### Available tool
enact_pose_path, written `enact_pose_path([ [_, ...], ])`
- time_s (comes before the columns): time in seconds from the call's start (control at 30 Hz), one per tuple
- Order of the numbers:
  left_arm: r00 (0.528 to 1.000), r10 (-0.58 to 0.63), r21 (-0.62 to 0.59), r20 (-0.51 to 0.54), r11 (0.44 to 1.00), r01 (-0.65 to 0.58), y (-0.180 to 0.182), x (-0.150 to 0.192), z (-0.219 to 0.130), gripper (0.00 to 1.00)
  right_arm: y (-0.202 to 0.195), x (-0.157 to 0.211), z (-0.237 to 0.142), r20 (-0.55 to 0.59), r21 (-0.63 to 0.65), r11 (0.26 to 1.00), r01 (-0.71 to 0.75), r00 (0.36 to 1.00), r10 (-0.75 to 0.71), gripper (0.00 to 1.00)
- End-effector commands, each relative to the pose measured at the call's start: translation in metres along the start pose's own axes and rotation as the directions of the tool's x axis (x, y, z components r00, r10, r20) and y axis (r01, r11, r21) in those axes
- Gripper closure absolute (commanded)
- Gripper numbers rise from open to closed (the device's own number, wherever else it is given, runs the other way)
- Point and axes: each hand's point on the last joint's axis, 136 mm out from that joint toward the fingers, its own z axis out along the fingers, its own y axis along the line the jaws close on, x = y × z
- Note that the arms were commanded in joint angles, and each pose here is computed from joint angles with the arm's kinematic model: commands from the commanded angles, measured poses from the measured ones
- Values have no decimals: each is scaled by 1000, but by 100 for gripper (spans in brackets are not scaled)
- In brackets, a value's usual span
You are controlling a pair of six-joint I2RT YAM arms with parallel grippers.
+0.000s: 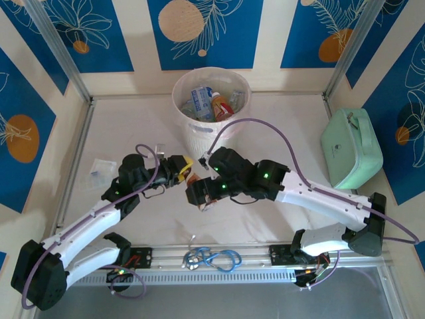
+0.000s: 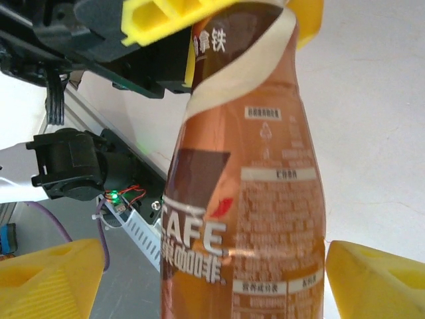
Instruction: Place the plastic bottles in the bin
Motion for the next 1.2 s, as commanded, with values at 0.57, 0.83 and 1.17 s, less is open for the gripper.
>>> enact_pose_path([
  [0.57,997,-46,92,59,995,40,-12,-14,-6,65,7,7,2,-22,-28,1000,2,1000,-3,45],
  [0.83,998,-14,90,66,996,8,-22,-18,-10,14,12,-3,-13,14,-21,999,30,999,-30,49],
  [1.17,906,410,-218,110,899,-380,-66,-32,-62,0,12,-96,-103,243,12,994,106,964,-105,50],
])
